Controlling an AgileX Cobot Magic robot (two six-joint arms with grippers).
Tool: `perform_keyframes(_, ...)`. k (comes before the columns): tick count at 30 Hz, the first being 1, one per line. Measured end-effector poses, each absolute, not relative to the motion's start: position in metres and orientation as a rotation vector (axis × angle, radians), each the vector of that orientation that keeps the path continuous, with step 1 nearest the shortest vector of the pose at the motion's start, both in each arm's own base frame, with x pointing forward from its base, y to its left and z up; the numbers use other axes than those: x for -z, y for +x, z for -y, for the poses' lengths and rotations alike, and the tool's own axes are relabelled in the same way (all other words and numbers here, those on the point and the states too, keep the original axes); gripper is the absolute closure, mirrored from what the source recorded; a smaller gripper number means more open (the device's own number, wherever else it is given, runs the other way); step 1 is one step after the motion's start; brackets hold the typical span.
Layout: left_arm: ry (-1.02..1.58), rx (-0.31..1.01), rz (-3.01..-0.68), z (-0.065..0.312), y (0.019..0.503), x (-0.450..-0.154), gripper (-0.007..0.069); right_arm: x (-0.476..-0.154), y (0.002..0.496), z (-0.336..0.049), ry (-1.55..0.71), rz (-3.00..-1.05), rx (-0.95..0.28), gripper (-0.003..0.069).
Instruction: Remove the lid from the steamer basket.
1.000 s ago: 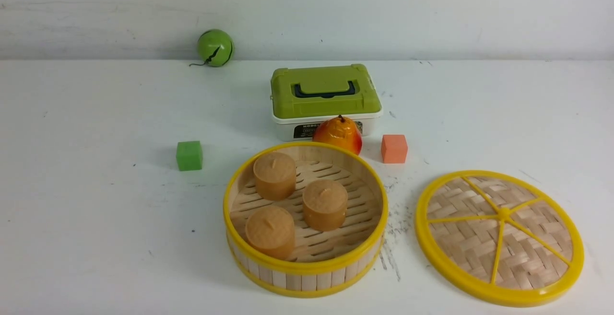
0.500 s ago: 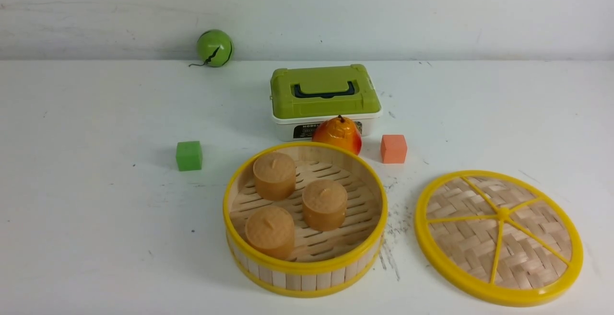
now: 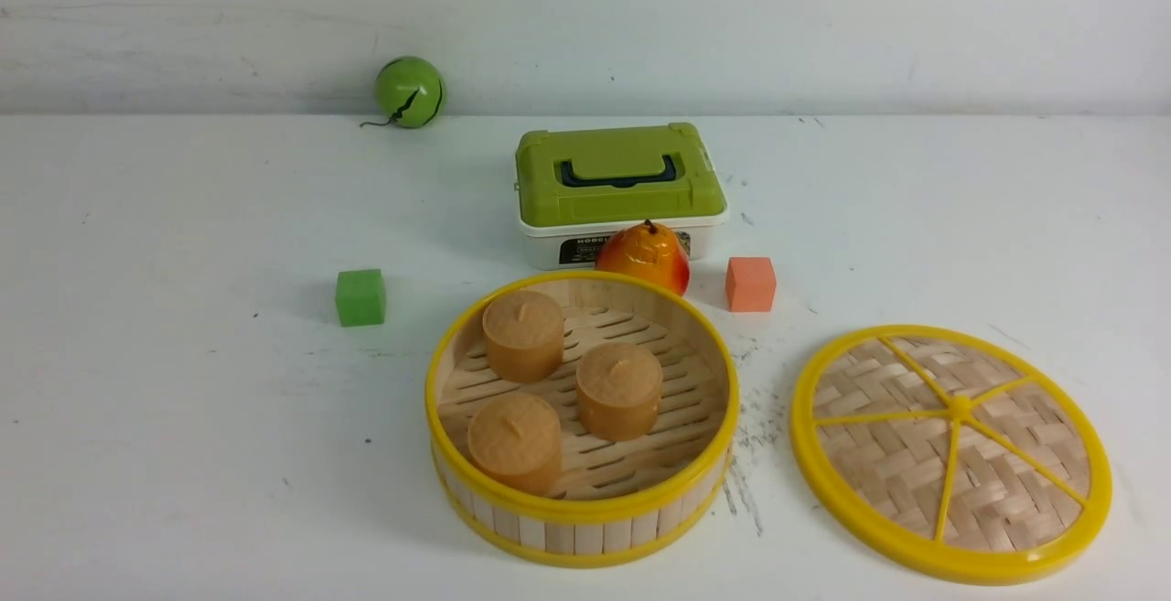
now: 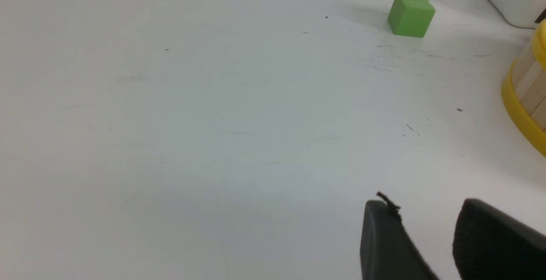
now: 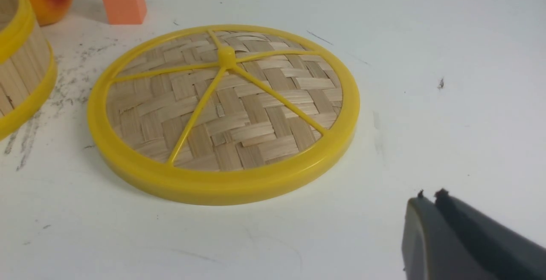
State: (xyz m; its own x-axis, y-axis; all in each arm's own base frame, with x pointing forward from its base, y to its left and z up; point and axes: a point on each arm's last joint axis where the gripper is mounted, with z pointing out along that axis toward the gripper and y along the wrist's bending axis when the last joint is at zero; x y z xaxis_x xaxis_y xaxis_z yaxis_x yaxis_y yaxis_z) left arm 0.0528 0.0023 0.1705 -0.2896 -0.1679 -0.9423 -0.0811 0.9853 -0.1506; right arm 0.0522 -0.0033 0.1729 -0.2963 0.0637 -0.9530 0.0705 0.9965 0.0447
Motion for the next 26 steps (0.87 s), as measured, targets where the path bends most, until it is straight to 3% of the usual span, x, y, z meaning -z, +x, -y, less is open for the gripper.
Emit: perform_keyframes(26, -0.181, 0.085, -1.867, -0.0023, 0.0528, -0.1705, 0.0386, -0.1729, 0.0522, 0.0033, 0.097, -1.873, 0.007, 0.0586)
